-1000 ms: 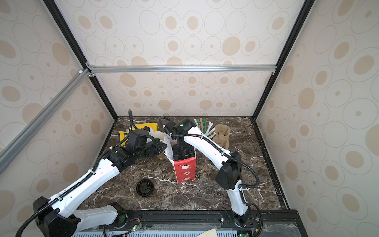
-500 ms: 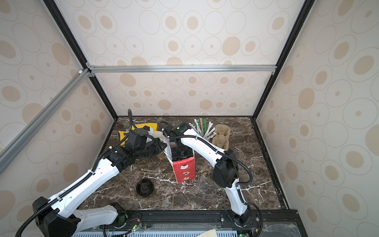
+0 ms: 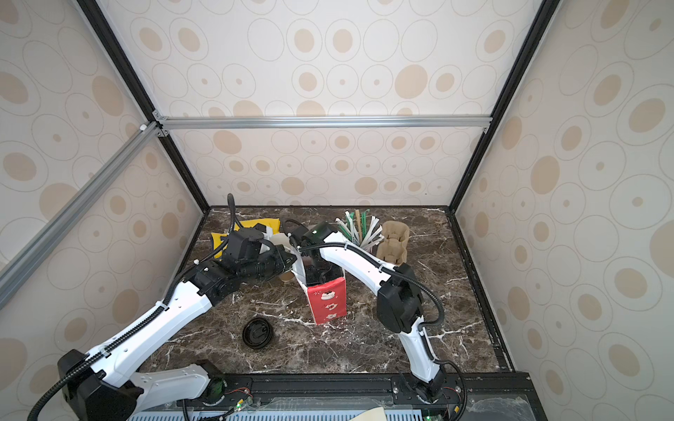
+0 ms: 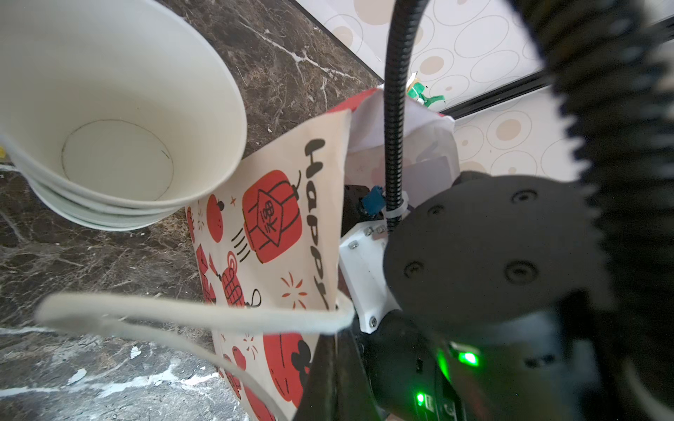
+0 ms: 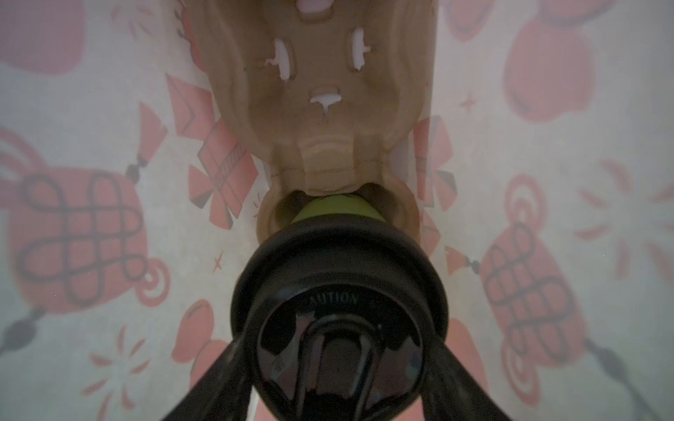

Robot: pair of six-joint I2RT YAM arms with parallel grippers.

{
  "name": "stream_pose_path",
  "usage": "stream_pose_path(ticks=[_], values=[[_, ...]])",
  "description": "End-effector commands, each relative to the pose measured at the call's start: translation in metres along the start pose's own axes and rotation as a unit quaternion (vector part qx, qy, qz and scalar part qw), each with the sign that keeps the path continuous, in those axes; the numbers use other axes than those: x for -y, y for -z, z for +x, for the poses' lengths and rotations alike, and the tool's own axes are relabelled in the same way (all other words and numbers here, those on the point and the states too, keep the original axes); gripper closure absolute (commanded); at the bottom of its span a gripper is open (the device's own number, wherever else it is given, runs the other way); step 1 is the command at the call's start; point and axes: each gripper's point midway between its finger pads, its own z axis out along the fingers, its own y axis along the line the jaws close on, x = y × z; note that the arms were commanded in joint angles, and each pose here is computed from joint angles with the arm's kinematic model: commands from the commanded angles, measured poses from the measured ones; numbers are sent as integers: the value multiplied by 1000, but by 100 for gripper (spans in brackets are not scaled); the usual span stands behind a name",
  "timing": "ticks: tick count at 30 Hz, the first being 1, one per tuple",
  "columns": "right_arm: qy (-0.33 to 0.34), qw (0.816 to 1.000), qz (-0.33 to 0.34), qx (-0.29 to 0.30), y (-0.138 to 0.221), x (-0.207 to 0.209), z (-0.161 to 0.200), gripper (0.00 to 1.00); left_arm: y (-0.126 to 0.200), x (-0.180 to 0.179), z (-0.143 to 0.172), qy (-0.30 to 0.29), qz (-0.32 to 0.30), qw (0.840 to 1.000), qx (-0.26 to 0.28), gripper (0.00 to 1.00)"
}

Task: Pack a coffee takeout order
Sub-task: Place the coffee cup in the cup tray.

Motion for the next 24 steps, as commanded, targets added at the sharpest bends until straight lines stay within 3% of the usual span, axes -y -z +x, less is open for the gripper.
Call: stream_pose_path(ticks=[1, 12, 24], values=[[-1, 1000, 17, -20, -22, 4, 3, 40, 8, 12, -12, -13, 11, 1000, 19, 100], [-1, 999, 23, -29, -35, 6, 6, 38, 7, 13, -13, -16, 14, 1000, 18, 100], [-14, 1000, 21, 15, 7, 15, 4, 26, 11, 10, -15, -33, -5, 999, 18, 100]])
